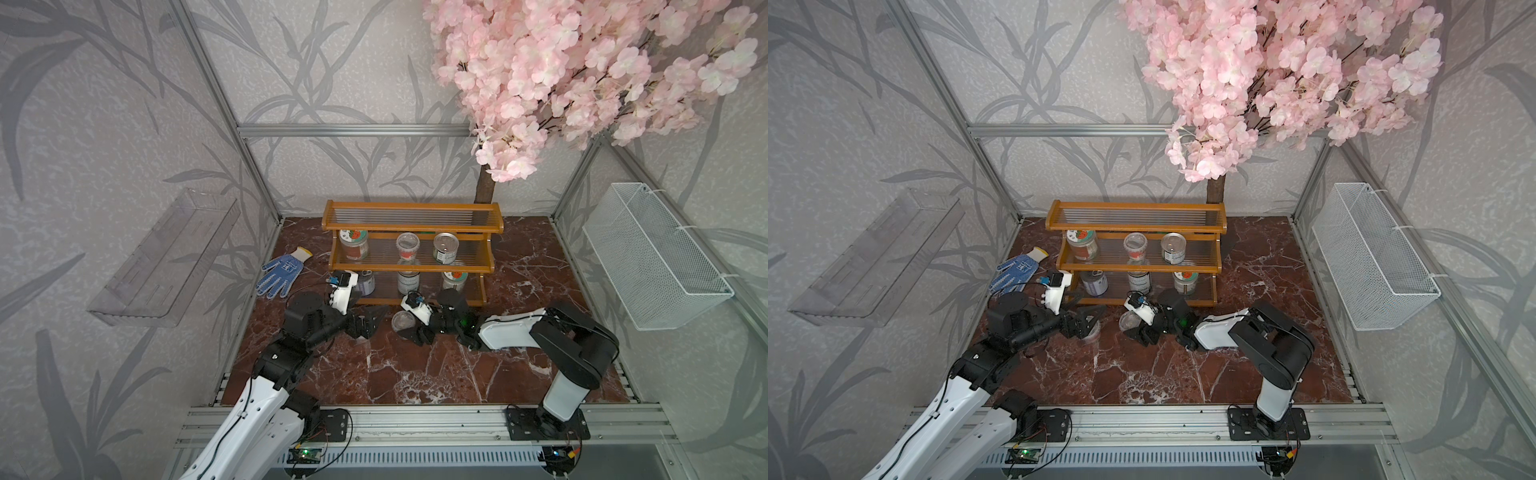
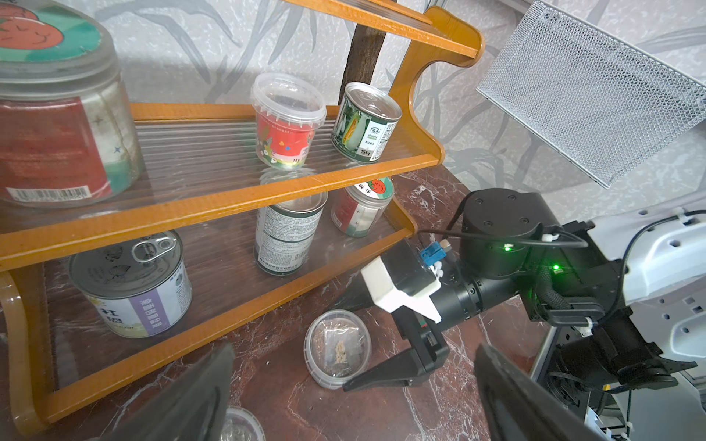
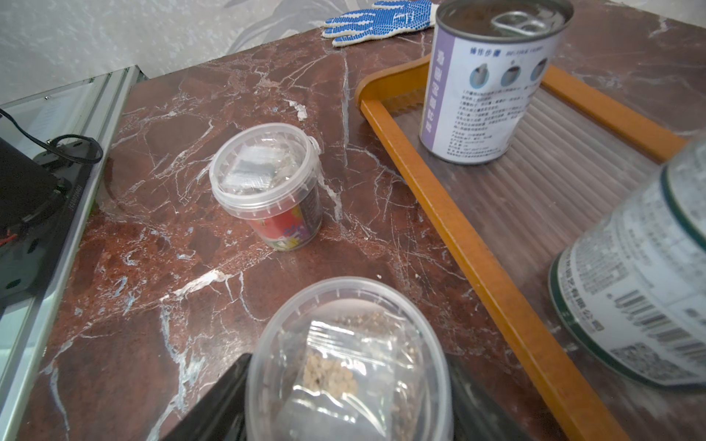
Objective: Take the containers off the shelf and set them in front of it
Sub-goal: Place the container at the center of the board.
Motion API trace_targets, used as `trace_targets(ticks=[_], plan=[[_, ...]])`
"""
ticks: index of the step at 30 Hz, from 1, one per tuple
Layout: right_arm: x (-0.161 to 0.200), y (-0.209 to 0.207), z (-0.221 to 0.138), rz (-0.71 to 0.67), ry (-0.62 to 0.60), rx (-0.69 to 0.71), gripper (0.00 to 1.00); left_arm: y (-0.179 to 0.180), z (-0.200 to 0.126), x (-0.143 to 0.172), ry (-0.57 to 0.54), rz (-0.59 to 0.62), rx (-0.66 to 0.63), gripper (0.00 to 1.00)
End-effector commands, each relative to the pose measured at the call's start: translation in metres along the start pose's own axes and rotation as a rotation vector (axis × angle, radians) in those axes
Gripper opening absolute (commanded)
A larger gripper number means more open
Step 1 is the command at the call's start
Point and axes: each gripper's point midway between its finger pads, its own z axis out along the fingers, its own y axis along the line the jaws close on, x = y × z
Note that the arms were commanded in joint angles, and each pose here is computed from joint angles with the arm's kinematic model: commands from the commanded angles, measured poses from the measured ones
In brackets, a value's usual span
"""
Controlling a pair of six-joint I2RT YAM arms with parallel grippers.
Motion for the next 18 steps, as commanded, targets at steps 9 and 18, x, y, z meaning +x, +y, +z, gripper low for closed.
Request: trace_targets(ticks=[9, 18], plan=[[0.013, 0.016, 0.010, -0.043, 0.022, -0.027, 0.67, 0.002, 0.001, 0.003, 0.011, 0.004, -0.003, 1.00], [0.017, 0.011, 0.008, -0.053, 0.050, 0.005, 0.77, 0.004, 0.001, 0.005, 0.014, 0.003, -0.012, 1.00]])
